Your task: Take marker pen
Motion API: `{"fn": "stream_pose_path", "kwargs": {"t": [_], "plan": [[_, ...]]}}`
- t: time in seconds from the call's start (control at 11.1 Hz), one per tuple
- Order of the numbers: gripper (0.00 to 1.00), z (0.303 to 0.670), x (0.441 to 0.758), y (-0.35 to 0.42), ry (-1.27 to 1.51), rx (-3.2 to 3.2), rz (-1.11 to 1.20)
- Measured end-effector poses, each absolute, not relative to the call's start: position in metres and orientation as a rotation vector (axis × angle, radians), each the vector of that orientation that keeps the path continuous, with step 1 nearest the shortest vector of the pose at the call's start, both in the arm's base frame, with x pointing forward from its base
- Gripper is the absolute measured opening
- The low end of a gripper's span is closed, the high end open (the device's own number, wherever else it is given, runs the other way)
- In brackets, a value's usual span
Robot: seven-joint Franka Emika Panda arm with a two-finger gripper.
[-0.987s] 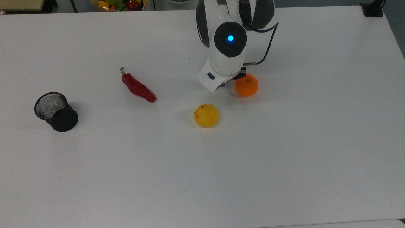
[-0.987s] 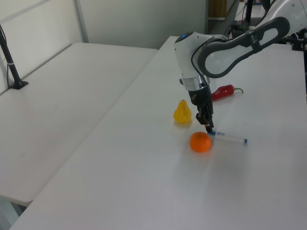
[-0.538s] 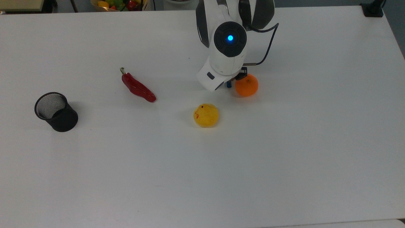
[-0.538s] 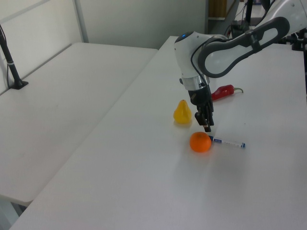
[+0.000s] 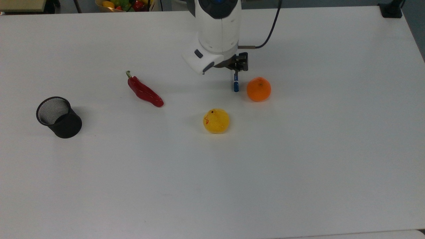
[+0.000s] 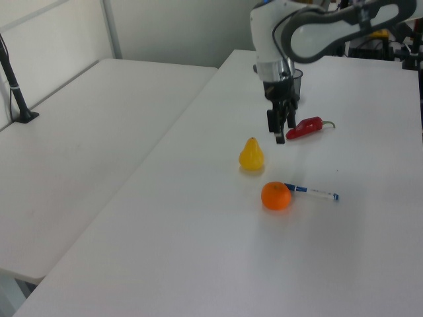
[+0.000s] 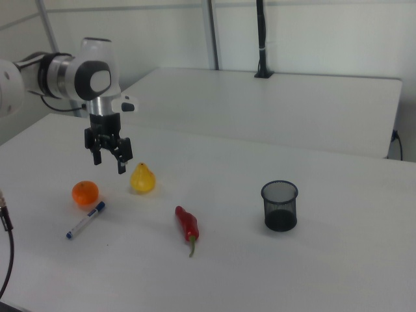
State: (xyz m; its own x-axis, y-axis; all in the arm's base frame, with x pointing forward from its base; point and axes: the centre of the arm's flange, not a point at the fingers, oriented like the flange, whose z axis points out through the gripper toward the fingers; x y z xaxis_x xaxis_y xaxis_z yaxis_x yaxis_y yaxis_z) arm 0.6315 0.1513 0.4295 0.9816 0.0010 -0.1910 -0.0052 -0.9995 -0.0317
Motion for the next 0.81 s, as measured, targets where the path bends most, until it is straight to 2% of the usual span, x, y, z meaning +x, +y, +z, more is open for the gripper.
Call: {"fn": "stream_pose_path", "kwargs": {"t": [0.18,0.36,0.81], "plan": [[1.00,0.475,0.624,0.117,0.078,-3.094,0.244],[1.00,0.506,0.618,0.084,0.153,-3.091,0.202],[1.00,0.528,0.615,0.012,0.327,-3.080,0.167]]}}
